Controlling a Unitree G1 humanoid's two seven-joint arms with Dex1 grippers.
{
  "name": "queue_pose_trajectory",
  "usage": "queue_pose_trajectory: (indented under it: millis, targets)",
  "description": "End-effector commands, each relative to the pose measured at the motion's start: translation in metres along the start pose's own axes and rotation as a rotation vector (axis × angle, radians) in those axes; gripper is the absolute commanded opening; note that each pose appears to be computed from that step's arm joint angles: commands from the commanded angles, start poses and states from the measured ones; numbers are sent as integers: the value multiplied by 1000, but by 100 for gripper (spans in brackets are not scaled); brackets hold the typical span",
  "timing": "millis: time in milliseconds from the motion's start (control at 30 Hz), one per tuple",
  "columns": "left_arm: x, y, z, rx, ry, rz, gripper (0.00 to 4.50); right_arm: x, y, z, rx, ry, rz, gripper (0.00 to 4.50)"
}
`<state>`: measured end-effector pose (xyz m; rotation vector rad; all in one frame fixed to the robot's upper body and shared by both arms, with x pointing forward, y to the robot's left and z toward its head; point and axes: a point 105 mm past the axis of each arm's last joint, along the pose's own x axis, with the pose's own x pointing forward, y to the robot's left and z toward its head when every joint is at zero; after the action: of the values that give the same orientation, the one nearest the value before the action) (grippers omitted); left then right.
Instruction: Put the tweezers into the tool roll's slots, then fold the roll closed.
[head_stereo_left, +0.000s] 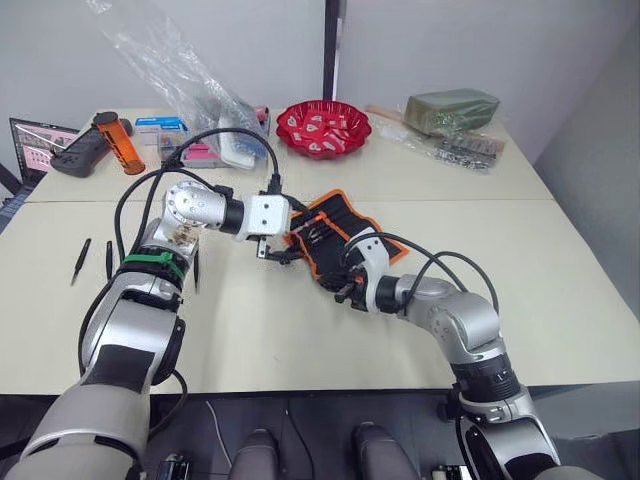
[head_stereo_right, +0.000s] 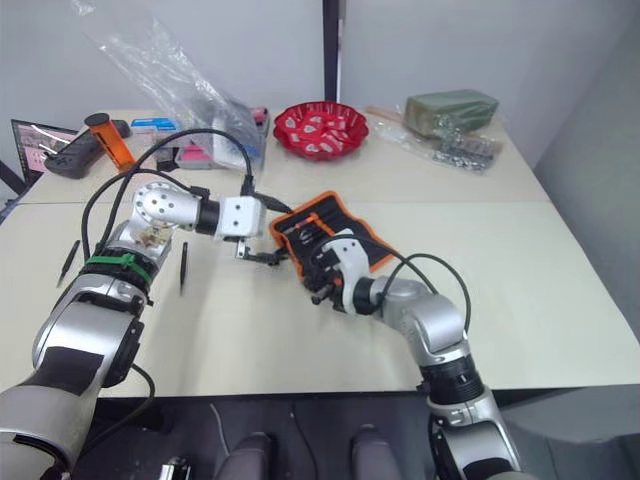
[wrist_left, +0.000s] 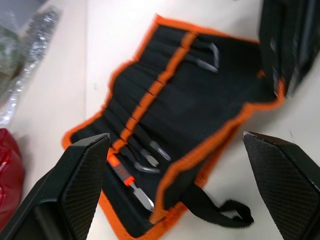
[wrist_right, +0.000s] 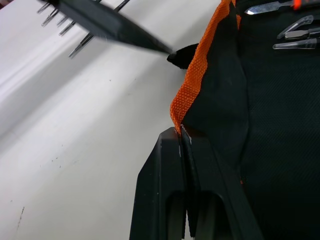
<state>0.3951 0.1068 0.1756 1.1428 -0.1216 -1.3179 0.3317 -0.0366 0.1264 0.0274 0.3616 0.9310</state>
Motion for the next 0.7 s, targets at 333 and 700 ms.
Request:
queue_pose_trajectory:
  millis: [333,700]
  targets:
    - [-2,29,-4,114,129,109,450,-5,9,14,-7,-62,9,5]
    - [8,22,-13,175,212,72,141,-9,6,12,8,-66,-19,0]
